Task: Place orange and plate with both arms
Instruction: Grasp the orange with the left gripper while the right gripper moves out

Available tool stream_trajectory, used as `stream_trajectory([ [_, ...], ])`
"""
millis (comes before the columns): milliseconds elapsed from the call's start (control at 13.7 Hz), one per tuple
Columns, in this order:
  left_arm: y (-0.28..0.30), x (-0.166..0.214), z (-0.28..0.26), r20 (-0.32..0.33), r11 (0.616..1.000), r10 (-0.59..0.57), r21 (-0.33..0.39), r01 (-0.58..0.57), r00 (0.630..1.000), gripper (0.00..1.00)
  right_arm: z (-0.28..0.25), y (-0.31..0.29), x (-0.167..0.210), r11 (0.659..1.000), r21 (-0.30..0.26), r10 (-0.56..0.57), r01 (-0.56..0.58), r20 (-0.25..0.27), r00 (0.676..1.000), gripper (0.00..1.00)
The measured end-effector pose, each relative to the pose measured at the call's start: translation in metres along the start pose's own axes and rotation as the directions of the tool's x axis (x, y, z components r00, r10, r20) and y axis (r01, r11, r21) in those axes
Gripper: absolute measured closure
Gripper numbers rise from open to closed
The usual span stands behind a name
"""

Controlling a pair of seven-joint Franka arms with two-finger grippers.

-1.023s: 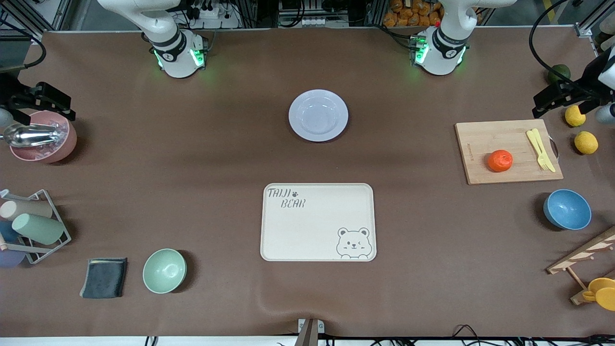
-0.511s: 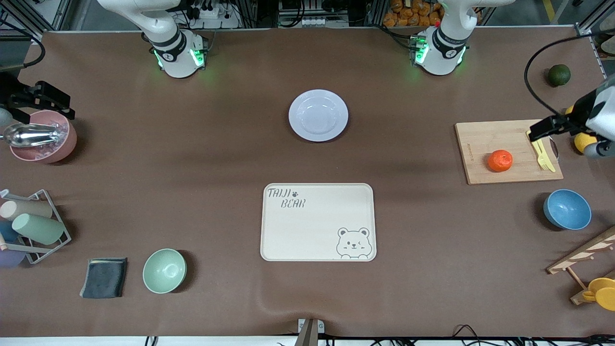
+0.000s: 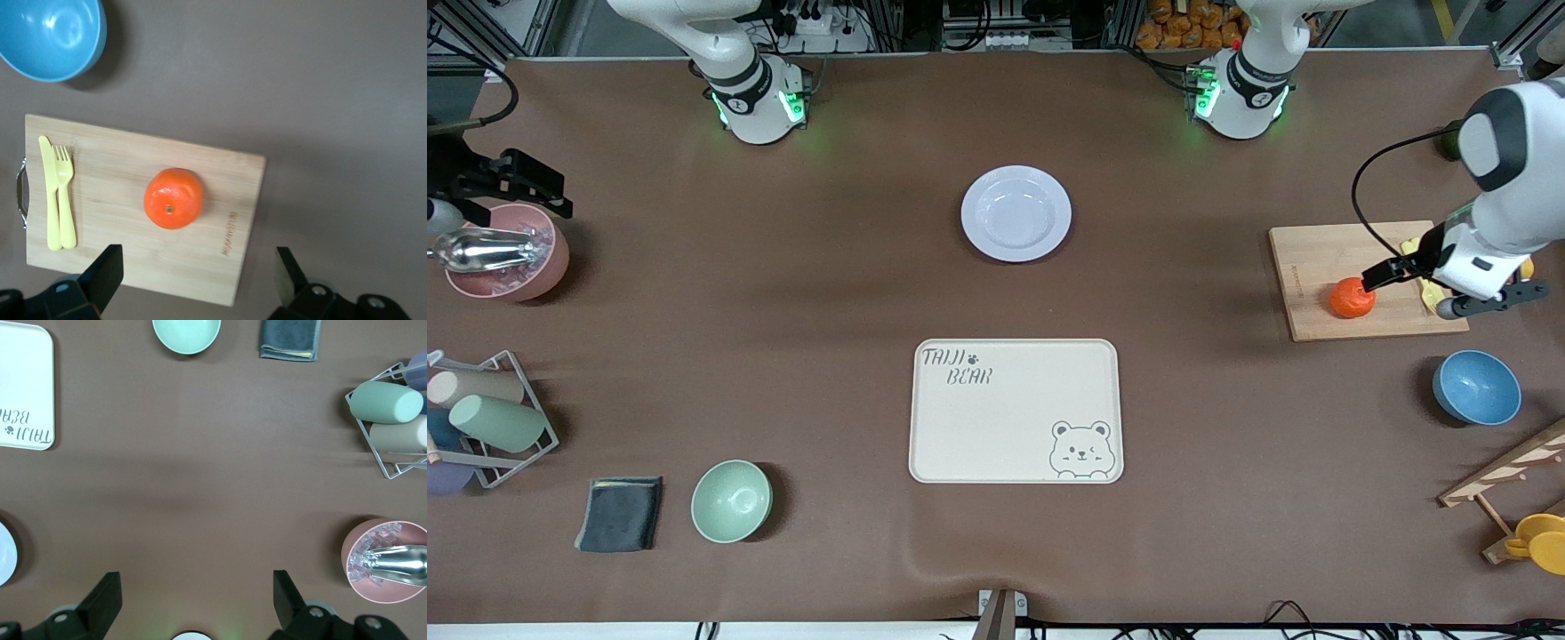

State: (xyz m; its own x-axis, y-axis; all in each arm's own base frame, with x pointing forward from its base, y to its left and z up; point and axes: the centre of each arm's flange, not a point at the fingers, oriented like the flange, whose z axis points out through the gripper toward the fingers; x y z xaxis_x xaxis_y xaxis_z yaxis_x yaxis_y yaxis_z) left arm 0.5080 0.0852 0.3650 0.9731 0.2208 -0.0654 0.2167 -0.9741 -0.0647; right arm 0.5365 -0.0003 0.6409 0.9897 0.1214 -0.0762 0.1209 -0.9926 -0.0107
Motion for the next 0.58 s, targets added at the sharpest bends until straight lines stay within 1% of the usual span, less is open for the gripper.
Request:
stream_trajectory([
  [146, -0.010, -0.005, 0.031, 0.017, 1.000, -0.002, 0.019, 0.002, 1.000, 0.00, 0.005, -0.015, 0.005, 1.000, 0.000, -0.029, 0.029, 0.011, 1.000, 0.00],
  [292, -0.021, -0.002, 0.052, 0.032, 0.999, -0.007, 0.037, 0.006, 0.999, 0.00, 0.016, -0.042, 0.013, 0.997, 0.004, -0.077, 0.077, 0.031, 0.997, 0.00],
  [511, -0.027, 0.004, 0.079, 0.042, 0.999, -0.011, 0.045, 0.009, 0.999, 0.00, 0.046, -0.090, 0.033, 0.987, 0.006, -0.158, 0.158, 0.075, 0.985, 0.00],
  [584, -0.030, 0.005, 0.086, 0.046, 0.999, -0.016, 0.044, 0.014, 0.999, 0.00, 0.058, -0.103, 0.042, 0.984, 0.004, -0.178, 0.178, 0.080, 0.981, 0.00],
])
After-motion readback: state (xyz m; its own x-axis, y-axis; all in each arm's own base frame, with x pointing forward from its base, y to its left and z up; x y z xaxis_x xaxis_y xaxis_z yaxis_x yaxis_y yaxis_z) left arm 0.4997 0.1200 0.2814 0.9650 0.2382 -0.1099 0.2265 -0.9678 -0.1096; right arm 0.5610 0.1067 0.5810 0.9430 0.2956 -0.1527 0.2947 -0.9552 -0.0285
